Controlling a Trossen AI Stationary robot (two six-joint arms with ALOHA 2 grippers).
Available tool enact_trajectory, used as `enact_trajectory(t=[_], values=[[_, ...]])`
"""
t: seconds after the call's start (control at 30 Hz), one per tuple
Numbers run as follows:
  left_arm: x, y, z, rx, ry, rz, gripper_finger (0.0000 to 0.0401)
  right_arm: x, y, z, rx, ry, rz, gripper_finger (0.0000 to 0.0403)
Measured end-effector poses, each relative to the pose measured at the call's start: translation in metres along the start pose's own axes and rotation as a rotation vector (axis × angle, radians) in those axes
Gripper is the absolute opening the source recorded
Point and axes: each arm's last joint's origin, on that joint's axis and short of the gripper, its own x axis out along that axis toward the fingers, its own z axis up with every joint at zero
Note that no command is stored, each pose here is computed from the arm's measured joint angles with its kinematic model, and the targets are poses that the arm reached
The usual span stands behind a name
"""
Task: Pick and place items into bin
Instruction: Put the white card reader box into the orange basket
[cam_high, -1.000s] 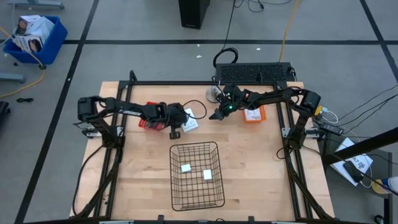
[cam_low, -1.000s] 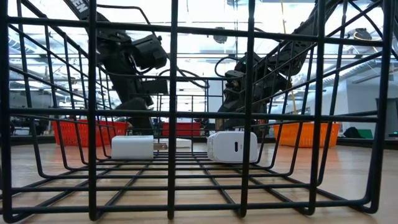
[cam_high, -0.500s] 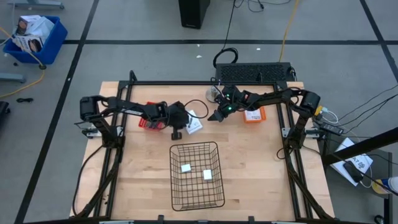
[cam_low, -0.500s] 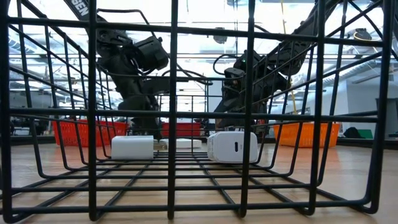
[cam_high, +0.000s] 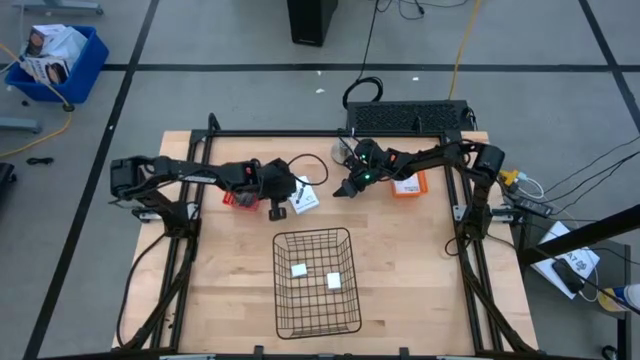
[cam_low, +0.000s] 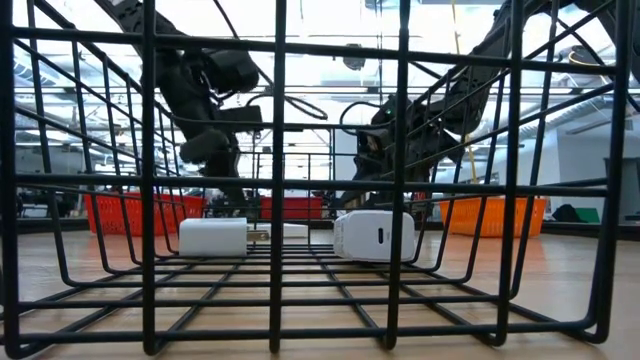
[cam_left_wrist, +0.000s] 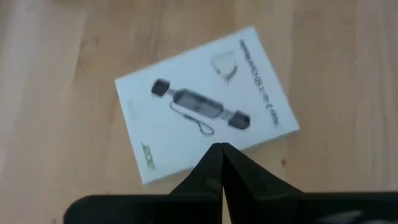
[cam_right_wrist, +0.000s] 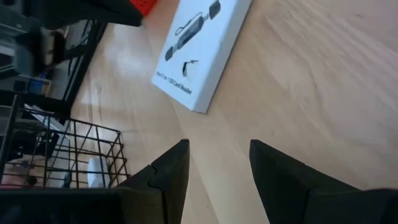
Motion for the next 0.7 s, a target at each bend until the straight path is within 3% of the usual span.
enact_trajectory(t=[0.3, 0.7], values=[[0.024, 0.002, -0.008, -0.017, 0.075, -0.015, 0.0003, 0.001, 0.0, -0.001, 0.009, 0.013, 0.02, 0.016], [0.042, 0.007, -0.002, -0.001, -0.029, -0.071, 0.0007, 0.001, 0.001, 0.0, 0.009, 0.002, 0.025, 0.016]])
